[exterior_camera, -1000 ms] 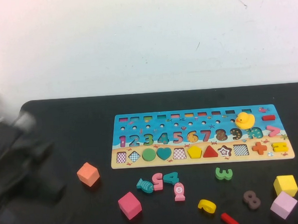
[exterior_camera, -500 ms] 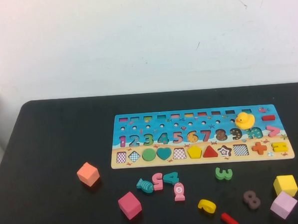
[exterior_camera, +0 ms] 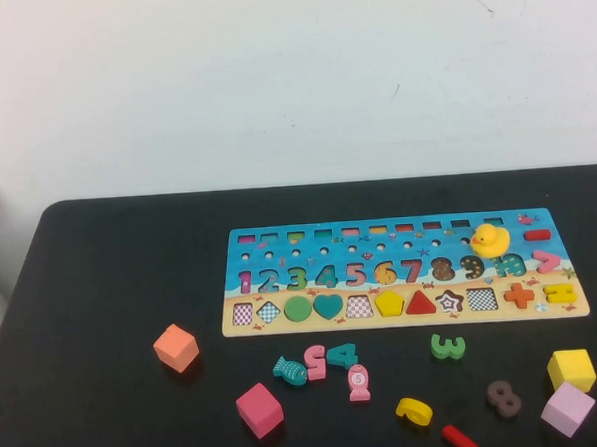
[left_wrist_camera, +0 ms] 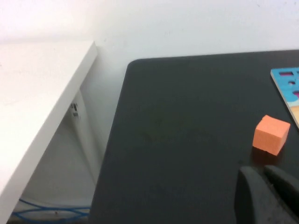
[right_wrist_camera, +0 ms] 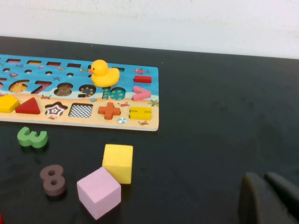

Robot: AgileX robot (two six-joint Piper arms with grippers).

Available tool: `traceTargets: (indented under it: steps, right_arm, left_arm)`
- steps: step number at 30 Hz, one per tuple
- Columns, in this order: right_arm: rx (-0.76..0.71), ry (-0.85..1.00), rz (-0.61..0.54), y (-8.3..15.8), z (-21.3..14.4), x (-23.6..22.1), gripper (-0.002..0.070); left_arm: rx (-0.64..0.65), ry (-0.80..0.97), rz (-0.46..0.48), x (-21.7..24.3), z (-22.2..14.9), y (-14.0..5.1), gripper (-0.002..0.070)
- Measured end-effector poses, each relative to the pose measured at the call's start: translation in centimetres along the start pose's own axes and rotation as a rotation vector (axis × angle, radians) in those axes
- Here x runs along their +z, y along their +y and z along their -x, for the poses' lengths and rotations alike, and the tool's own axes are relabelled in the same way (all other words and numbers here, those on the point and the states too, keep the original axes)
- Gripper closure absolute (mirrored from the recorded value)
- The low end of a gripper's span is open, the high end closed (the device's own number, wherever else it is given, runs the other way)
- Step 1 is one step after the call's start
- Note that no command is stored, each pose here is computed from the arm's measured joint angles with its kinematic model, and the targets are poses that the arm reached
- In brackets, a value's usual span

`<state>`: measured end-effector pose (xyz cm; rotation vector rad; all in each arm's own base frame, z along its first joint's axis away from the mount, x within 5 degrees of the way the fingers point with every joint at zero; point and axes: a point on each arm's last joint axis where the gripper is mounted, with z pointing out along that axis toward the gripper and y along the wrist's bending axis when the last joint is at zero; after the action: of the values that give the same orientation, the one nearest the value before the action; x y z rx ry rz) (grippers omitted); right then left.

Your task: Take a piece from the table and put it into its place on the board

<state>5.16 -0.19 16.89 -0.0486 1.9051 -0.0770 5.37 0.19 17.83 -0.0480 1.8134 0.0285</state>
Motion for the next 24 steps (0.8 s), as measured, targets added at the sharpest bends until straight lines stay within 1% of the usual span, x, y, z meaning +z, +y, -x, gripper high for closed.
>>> traceTargets:
  steps: [7,13,16,24]
  right_arm:
    - [0.0,0.0,0.0,0.0,0.0,0.0,0.0657]
    - [0.0,0.0,0.0,0.0,0.0,0.0,0.0657]
    - [0.0,0.0,0.0,0.0,0.0,0.0,0.0657]
    - [0.0,0.0,0.0,0.0,0.0,0.0,0.0657]
  left_arm:
    - [-0.02,0.019,-0.012,-0.01,-0.18,-0.11,0.0676]
    - [0.049,0.02,-0.012,-0.01,-0.19,-0.11,0.0676]
    - [0.061,0.019,-0.013,-0.01,-0.19,-0.11,0.0676]
    - [0.09,0.017,-0.098,-0.05,-0.2,-0.57,0.0676]
